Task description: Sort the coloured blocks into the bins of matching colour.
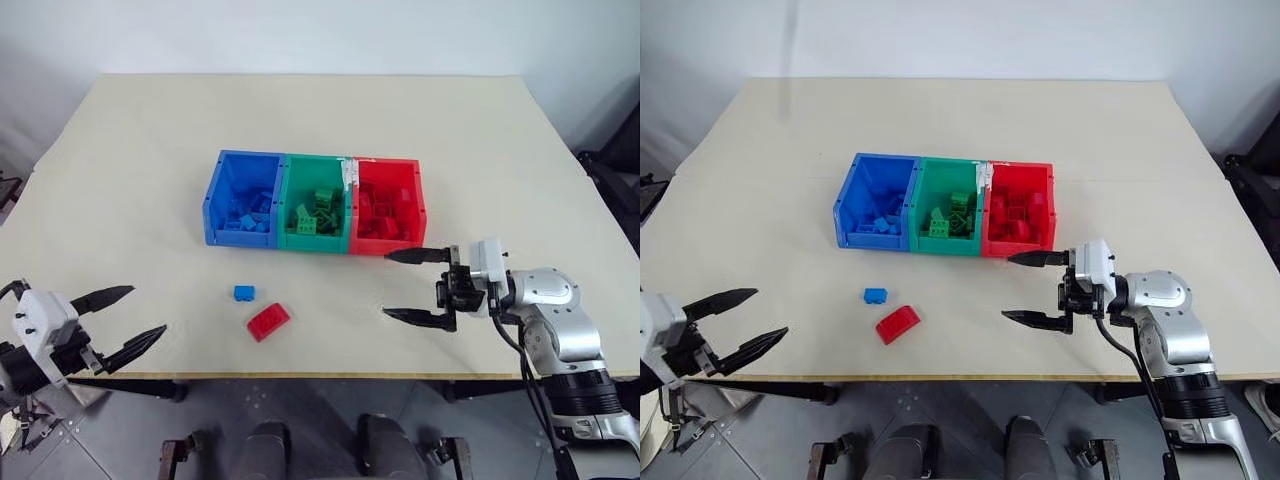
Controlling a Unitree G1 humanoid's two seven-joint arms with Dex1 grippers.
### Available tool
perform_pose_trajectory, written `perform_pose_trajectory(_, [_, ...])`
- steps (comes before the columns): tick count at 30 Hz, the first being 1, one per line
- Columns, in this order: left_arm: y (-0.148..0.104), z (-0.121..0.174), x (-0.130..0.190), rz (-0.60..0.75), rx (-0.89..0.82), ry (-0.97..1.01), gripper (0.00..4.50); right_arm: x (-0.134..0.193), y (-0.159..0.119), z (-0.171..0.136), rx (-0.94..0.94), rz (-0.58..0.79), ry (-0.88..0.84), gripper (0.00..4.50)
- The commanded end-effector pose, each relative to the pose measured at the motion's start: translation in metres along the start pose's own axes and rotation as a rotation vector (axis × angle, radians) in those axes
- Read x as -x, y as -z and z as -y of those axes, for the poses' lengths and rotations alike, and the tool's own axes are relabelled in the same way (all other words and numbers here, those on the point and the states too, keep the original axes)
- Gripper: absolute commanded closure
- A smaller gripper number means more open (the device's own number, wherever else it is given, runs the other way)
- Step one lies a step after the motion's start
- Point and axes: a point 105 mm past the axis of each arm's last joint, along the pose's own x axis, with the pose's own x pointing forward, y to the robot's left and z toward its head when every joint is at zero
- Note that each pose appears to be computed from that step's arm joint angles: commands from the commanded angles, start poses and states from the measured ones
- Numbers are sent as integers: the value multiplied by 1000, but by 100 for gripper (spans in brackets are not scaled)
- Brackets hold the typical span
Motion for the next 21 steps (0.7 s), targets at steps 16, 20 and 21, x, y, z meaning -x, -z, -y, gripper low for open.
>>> perform_pose_trajectory(16, [-5,91,-135,-312,-42,308,2,21,-5,-15,19,-62,15,0])
perform_pose_trajectory(20, [-2,96,-141,-328,-38,319,20,22,-4,-27,6,-70,6,0])
perform_pose_trajectory(21, [-1,95,-142,-331,-40,322,41,22,-4,-30,3,-73,2,0])
